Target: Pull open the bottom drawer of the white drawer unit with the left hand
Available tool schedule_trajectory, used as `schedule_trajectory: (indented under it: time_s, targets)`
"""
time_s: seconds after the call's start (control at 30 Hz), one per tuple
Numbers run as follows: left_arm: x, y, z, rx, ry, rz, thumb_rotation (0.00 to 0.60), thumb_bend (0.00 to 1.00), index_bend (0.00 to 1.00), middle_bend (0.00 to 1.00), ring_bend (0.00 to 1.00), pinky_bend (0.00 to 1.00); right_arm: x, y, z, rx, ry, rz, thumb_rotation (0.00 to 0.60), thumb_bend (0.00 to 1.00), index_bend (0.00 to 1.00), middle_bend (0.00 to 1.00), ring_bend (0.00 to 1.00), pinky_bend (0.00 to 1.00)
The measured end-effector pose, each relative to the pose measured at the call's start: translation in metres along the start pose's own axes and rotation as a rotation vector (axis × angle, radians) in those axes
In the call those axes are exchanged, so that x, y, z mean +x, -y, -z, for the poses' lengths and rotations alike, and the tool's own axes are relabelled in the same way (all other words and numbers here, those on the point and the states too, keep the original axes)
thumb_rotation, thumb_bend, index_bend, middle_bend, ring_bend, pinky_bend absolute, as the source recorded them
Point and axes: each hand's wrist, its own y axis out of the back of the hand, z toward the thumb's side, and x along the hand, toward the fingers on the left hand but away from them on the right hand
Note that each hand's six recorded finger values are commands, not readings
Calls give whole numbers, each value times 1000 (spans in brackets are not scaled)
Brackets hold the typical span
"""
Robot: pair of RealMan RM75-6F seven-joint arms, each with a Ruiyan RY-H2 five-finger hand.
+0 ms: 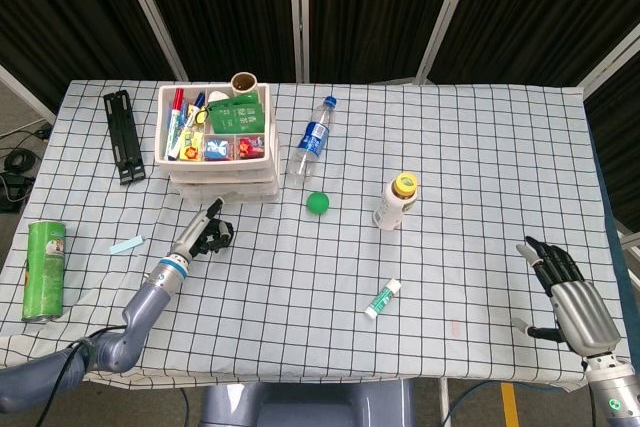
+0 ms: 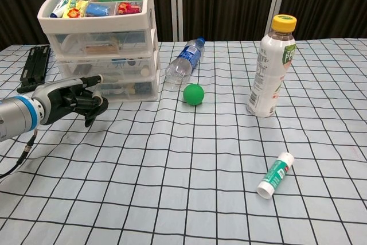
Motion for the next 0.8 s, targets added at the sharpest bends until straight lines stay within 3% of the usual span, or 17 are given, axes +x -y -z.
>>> schedule_trajectory:
  time_s: [0.8]
  targets:
    - [10, 7, -9, 34, 8, 12, 600, 800, 66, 736, 769, 696, 0, 2, 0, 7, 5, -6, 600, 17, 0, 0, 0, 0]
